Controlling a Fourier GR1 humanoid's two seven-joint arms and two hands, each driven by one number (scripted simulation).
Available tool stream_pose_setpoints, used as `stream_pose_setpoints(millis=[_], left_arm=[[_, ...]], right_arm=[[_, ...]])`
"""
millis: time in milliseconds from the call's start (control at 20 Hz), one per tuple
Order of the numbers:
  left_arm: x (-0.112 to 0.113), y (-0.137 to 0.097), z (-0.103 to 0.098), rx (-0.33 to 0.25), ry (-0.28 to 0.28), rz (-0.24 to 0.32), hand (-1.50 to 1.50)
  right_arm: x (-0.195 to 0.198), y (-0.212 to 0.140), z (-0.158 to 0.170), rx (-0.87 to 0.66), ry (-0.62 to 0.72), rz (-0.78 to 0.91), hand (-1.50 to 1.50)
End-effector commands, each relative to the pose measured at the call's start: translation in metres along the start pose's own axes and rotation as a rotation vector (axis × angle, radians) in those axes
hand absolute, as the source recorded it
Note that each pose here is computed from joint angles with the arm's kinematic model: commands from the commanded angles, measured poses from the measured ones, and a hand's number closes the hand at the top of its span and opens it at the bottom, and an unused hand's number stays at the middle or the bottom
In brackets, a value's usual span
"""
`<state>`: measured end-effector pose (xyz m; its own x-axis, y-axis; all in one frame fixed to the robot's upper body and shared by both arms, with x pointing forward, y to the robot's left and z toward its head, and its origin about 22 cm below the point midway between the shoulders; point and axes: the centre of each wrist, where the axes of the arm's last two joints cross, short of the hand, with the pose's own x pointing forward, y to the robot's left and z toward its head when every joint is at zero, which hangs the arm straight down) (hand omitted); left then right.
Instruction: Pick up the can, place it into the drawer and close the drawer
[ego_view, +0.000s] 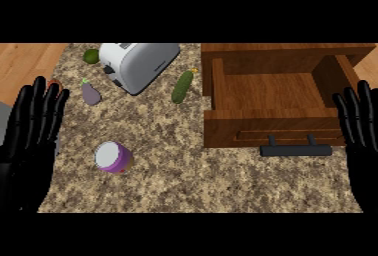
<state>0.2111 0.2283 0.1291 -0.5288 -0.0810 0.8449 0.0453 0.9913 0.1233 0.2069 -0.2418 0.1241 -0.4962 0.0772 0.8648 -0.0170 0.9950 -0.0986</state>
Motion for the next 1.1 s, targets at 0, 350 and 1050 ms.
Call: stream_pose_setpoints(millis=[0, 350, 1050], left_arm=[[0.002, 0.003, -0.002, -0.009, -0.012, -0.025, -1.50], [-0.022, 0.015, 0.040, 0.187, 0.401, -0.051, -1.50], [0.042, 0.017, 0.076, 0.206, 0.460, -0.057, -1.50]], right_arm=[[-0.020, 0.004, 0.010, -0.016, 0.021, -0.028, -1.50], [-0.020, -0.020, 0.025, -0.193, 0.287, 0.015, -1.50], [-0.003, -0.061, 0.065, -0.223, 0.305, 0.024, -1.50]])
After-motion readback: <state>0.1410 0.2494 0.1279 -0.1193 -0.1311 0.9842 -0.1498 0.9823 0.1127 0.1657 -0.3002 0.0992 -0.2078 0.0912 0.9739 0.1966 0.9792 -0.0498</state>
